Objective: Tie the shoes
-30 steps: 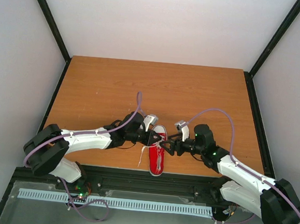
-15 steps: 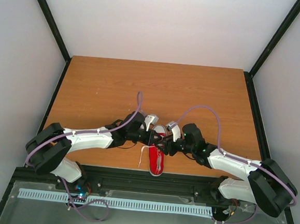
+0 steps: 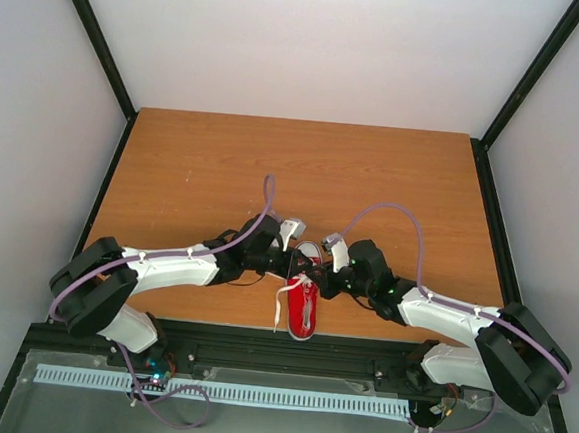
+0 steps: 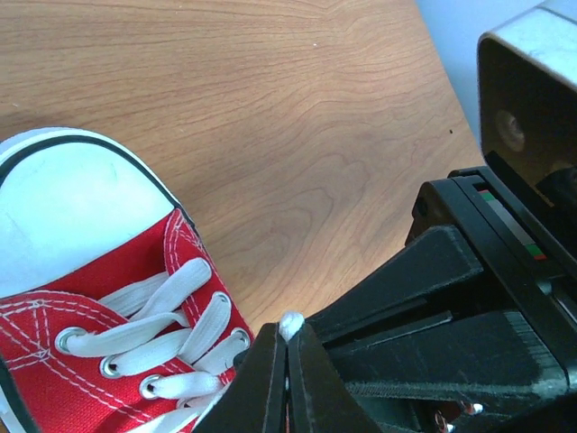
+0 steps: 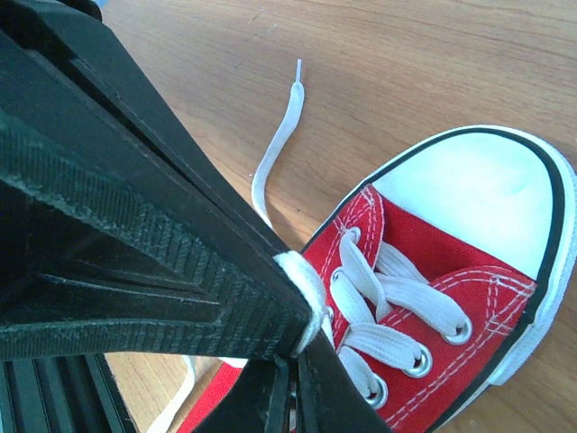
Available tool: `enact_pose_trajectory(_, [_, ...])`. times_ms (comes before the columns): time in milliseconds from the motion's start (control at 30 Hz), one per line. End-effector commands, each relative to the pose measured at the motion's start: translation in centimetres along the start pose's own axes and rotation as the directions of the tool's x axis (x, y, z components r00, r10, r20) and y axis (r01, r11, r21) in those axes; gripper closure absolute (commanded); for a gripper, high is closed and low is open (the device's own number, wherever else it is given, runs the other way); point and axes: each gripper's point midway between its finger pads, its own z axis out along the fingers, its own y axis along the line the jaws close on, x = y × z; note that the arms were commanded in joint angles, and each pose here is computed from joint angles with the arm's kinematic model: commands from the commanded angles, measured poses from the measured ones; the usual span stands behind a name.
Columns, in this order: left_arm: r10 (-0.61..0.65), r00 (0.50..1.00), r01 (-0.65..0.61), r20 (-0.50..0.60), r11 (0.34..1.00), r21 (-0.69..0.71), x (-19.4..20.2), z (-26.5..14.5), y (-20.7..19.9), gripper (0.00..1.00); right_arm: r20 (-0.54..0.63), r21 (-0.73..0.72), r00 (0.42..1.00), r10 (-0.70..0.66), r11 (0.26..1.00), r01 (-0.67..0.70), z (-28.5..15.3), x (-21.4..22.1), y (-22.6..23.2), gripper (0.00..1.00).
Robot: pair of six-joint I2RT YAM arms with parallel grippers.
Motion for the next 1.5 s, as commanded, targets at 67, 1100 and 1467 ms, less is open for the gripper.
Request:
enact_pose_trajectory(67, [-0.012,0.997,0.020,0.075,0.993,-0.114,-1.7,-1.3,1.0,0.69,0.082,0.020,0.996,-0.016,1.000,0.014,-0.1,-2.1,0.0,0.97])
enact_pose_trajectory(1100, [-0.204,0.972,0.222,0.118,0.630,-0.744,0.5,-3.4,18.8,0.87,0.052,0.016,0.999,-0.004,1.000,0.004,0.6,-1.1,0.1,0.97])
enact_pose_trajectory(1467, [-0.007,0.969,0.130,0.248,0.866,-0.484,-5.7,-4.6,11.1,0.99,0.059,0.035,0.994,0.089,0.995,-0.091,1.0,-1.5,-0.3,0.97])
